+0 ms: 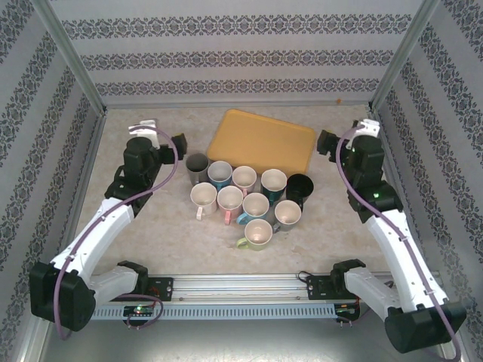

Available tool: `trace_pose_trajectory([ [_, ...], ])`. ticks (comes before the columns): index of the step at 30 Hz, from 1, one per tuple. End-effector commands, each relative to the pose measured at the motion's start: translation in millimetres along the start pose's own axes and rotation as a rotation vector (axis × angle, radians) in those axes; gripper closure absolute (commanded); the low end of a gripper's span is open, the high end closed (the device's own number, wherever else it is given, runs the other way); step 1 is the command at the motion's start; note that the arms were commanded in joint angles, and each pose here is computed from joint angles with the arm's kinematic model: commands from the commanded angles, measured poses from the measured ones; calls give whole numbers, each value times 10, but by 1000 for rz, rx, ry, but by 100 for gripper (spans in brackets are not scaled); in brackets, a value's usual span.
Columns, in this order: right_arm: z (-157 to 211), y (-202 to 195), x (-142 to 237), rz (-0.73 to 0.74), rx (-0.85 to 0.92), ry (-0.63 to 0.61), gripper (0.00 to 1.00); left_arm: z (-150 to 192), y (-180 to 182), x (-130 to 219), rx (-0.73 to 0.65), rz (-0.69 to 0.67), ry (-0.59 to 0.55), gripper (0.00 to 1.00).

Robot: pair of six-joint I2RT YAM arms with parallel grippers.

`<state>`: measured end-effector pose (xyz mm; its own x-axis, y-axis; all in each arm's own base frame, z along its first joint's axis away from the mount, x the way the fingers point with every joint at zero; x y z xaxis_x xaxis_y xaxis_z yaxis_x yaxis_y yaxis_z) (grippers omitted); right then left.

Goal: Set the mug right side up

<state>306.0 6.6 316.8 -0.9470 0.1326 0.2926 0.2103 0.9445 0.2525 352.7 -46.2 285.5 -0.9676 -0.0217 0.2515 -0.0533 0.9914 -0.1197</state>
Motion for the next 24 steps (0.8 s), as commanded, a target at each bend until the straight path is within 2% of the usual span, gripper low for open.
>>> trace_pose_trajectory([
  [1,-22,-368,-95,139,-31,-134,2,2,571,35,-85,-253,-134,0],
  [2,69,-444,-163,155,-17,-109,2,39,661,17,-145,-295,-138,0],
  [4,335,-555,-325,169,48,-19,2,241,895,-70,-168,-399,-59,0],
  [7,750,-666,-498,157,137,62,2,603,991,-205,-201,-382,72,0],
  [8,888,-669,-547,103,148,70,2,728,1038,-223,-188,-377,99,0],
  [10,1123,-647,-578,-1,191,67,2,970,1074,-228,-177,-332,126,0],
  [14,1508,-852,-590,39,138,68,2,1340,1152,-171,-107,-307,138,0],
  [18,1563,-747,-659,-52,131,46,2,1487,1135,-255,-100,-275,139,0],
  [21,1511,-716,-643,-88,110,-63,2,1434,1099,-305,-98,-246,46,0],
  [24,1497,-695,-746,-96,86,-67,2,1533,1105,-410,-69,-236,15,0],
])
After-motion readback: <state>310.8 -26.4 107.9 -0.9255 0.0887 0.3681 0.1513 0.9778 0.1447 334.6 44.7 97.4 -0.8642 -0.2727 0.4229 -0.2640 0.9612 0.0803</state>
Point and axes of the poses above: each hand's point on the last joint's axis, 136 mm out from that joint toward the fingers, its own x axis back along the fingers, its own y axis along the line the jaws close on, z = x × y, the point moved 3 cm from there along x, back along the fingers, and after that the axes turned 3 degrees about -x, right-handed, at the moved point
